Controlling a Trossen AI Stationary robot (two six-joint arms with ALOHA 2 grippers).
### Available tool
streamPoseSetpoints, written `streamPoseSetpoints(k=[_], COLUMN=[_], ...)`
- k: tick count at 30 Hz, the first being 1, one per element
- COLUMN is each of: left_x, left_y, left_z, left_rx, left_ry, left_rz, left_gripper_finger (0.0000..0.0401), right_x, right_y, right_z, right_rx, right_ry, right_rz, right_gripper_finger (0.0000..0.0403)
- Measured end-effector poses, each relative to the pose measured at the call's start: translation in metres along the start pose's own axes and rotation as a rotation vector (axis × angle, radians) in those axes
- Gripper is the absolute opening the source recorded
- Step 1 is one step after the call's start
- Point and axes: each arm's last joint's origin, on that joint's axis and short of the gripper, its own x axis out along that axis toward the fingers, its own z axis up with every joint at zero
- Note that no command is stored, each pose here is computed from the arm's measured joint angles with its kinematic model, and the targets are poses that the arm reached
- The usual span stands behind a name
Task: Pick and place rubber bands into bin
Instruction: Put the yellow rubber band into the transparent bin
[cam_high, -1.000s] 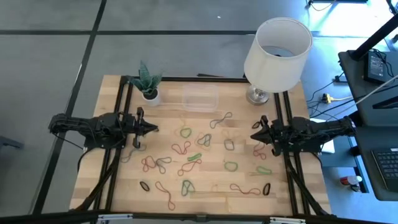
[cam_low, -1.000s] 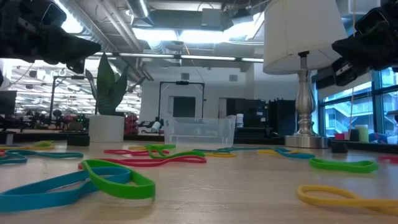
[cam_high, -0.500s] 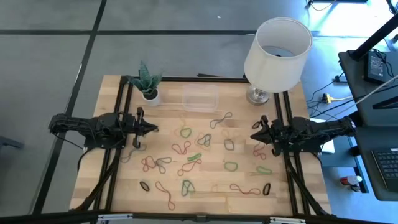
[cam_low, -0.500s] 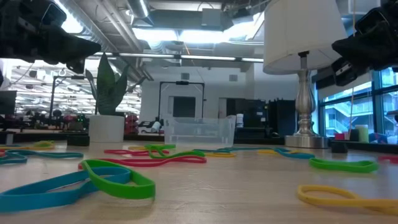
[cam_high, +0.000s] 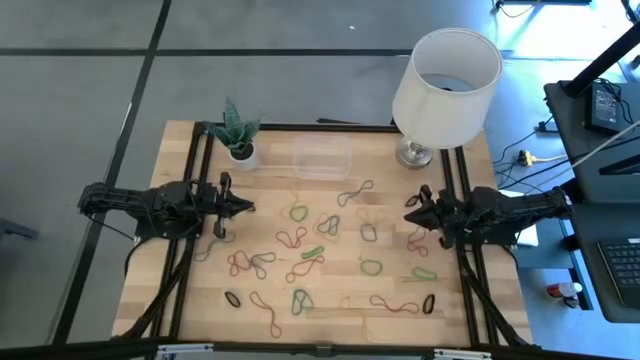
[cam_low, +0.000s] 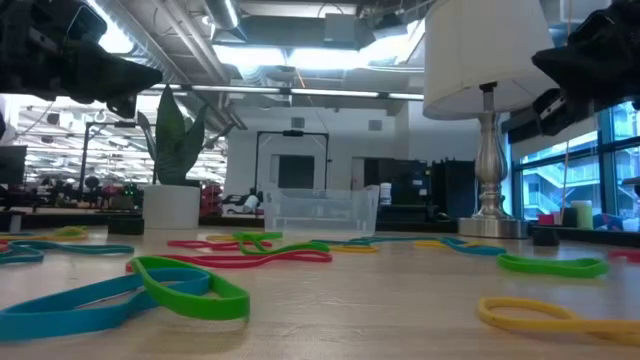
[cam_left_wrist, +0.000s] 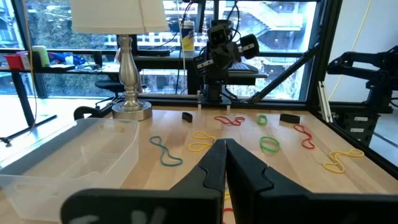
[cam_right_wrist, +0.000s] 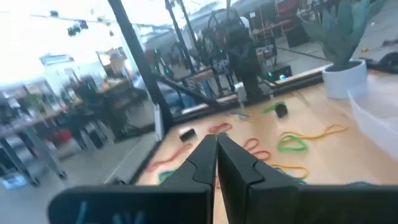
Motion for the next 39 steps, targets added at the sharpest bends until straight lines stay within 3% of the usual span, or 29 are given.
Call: streamPoseSetpoints(k=[3,8,15,21,31,39], left_x=[0.000,0.000,0.000,0.000,0.000,0.000], left_y=[0.000,0.000,0.000,0.000,0.000,0.000], left_z=[0.000,0.000,0.000,0.000,0.000,0.000], left_rx=[0.000,0.000,0.000,0.000,0.000,0.000], left_ry=[0.000,0.000,-0.001,0.000,0.000,0.000], left_rz=[0.000,0.000,0.000,0.000,0.000,0.000], left_gripper_finger=[0.0006,0.0006,0.0006,0.0006,0.0006,0.0006], right_x=[0.000,0.000,0.003,0.023,0.093,0.132], right_y=[0.000,-0.002,0.004,0.015,0.019,0.007], right_z=[0.001,0.002,0.023,0.054,0.060,0.037], right_rx=[0.026,-0.092,-0.063,-0.158,-0.327,-0.435], right_ry=[-0.013,-0.041,0.072,0.183,0.575,1.085], right_rz=[0.003,-0.072,-0.270,-0.388,-0.476,-0.537], right_gripper_finger=[0.0019,0.0010,0.0003,0.0002,0.0011,0.0048])
